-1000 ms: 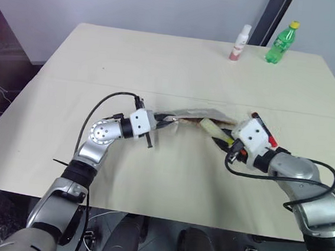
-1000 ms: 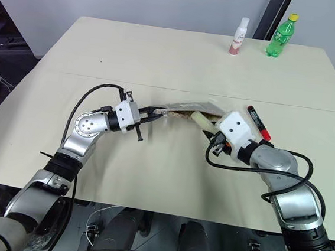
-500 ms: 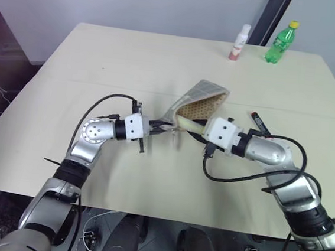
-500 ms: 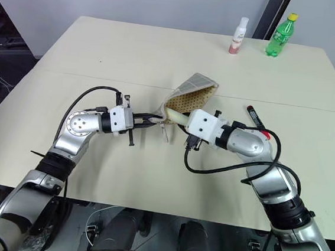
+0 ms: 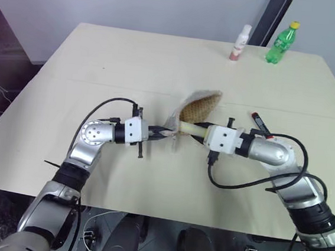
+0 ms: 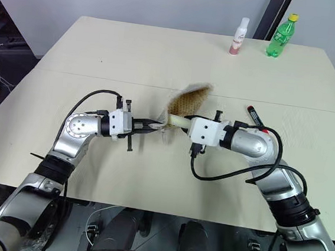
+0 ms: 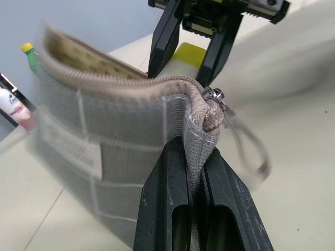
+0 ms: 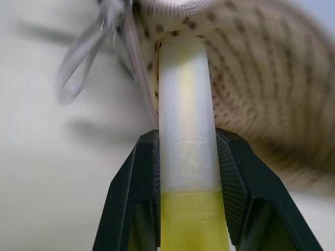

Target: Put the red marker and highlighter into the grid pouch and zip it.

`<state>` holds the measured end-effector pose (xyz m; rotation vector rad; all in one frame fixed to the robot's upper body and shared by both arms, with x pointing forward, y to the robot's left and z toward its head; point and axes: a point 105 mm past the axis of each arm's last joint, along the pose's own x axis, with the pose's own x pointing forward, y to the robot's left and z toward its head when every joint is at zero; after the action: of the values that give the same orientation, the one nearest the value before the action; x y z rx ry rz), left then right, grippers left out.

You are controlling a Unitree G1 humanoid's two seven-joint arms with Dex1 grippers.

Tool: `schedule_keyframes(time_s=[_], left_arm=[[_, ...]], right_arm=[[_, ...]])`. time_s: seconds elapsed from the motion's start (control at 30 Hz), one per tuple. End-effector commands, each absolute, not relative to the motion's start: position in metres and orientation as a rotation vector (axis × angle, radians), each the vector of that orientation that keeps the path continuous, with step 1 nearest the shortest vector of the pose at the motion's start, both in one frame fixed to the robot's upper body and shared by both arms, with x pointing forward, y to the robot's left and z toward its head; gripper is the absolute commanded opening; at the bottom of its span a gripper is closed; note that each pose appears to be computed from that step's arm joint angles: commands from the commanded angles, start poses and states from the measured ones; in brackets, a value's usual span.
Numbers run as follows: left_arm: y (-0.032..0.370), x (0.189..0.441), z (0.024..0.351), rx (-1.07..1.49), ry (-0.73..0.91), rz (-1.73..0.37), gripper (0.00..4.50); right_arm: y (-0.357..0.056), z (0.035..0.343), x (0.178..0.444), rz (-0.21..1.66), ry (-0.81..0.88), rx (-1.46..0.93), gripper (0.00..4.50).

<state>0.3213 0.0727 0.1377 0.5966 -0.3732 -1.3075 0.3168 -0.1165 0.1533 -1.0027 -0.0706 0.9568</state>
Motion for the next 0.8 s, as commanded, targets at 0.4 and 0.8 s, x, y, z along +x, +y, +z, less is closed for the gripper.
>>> schedule_keyframes(time_s=[0.4,0.8], left_arm=[[0.067,0.310,0.165,0.760,-0.551,-1.394,0.00],[0.078,0.320,0.161,0.670,-0.517,-1.415,0.00]], right_arm=[[-0.104,0.153,0.307,1.036,-0.091,-1.158,0.90],[-0.092,0.154,0.313,0.996,-0.211,-1.132,0.90]])
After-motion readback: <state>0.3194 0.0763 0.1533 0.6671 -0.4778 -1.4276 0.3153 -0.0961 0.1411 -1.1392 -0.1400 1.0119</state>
